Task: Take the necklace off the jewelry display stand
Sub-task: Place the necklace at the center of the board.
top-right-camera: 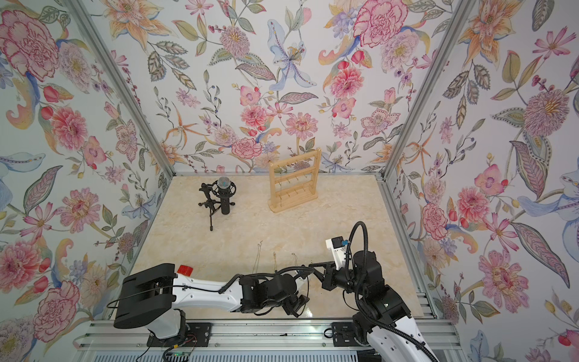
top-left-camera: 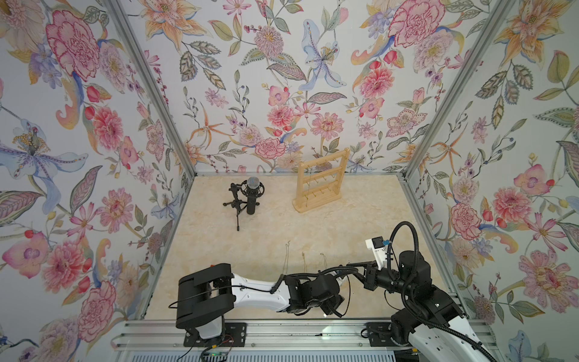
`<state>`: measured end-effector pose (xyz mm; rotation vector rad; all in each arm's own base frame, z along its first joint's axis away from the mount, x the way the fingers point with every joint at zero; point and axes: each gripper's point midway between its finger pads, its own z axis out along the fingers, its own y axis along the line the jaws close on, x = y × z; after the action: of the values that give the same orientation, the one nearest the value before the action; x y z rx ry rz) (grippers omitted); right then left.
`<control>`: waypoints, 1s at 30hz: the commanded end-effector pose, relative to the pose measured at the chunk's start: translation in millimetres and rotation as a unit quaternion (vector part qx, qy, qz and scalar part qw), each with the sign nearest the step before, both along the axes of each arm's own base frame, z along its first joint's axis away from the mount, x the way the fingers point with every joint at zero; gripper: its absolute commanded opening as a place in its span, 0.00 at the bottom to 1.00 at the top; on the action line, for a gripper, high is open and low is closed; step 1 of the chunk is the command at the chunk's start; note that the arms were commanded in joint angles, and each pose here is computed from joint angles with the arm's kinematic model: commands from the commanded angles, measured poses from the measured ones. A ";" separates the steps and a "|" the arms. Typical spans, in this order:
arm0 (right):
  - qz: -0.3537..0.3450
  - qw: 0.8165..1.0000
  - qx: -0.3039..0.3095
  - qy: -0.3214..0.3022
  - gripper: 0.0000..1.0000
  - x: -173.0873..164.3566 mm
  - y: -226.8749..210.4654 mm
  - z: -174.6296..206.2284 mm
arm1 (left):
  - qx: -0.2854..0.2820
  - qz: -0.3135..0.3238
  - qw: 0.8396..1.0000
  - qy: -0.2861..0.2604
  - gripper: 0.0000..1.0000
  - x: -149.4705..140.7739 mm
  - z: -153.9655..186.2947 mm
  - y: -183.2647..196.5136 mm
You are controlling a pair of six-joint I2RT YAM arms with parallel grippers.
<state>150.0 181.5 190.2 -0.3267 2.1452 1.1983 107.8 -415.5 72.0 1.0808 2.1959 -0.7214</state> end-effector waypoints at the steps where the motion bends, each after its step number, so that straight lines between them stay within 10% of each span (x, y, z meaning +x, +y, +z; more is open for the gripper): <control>1: 0.018 1.000 0.004 -0.001 0.00 -10.9 1.7 9.6 | -0.019 -0.003 0.999 -0.033 0.60 0.3 14.1 3.0; 16: 0.053 0.999 -0.001 -0.003 0.00 -33.7 1.2 24.3 | -0.065 -0.007 0.995 -0.070 0.57 3.0 44.9 10.3; 30: -0.035 0.990 -0.106 0.090 0.00 5.7 -11.9 -37.1 | -0.047 -0.015 0.997 -0.064 0.55 1.6 28.9 4.7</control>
<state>145.5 176.2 161.1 -0.2856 2.3912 1.0867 114.2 -407.8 107.3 1.0550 2.0315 -0.7563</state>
